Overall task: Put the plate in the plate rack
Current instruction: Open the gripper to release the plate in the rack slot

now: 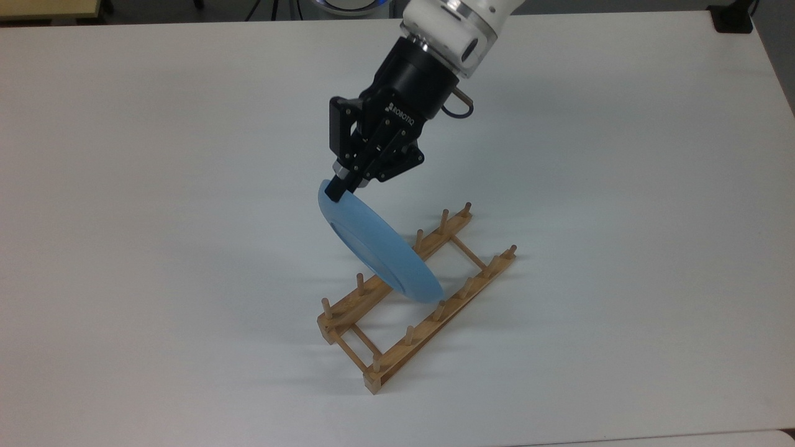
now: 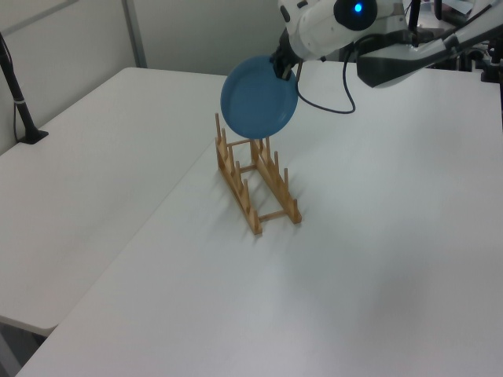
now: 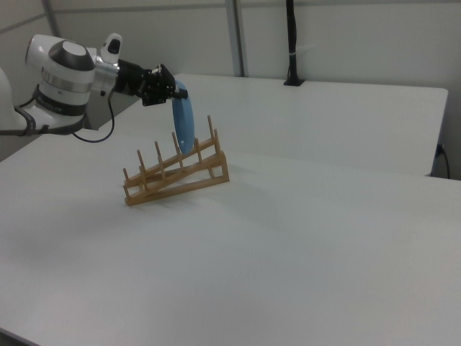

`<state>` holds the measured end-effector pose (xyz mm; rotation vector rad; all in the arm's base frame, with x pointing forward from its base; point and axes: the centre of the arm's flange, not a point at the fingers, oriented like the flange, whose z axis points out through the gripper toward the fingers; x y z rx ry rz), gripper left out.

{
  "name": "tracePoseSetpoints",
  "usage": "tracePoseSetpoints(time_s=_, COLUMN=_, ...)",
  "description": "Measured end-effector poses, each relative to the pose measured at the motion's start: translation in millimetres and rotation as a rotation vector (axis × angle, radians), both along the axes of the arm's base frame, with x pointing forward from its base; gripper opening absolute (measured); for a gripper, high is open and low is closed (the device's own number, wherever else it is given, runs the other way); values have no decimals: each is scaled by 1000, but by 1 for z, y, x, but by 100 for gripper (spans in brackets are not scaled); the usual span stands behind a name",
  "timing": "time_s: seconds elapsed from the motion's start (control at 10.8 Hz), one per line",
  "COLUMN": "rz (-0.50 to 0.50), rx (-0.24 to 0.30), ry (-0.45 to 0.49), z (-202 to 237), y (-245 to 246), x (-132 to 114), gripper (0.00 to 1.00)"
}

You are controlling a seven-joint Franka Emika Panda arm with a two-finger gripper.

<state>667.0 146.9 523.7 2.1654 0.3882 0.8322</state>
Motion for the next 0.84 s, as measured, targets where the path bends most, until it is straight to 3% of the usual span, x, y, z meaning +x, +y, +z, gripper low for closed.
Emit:
tracePoseSetpoints(time_s=0.65, rz=6, rx=-25, ry=26, z=-30, y=15, x=17, gripper=6)
tracePoseSetpoints(time_s=0.84, rz=4, rx=-16, ry=27, z=-38, y=21, x=17, gripper=11)
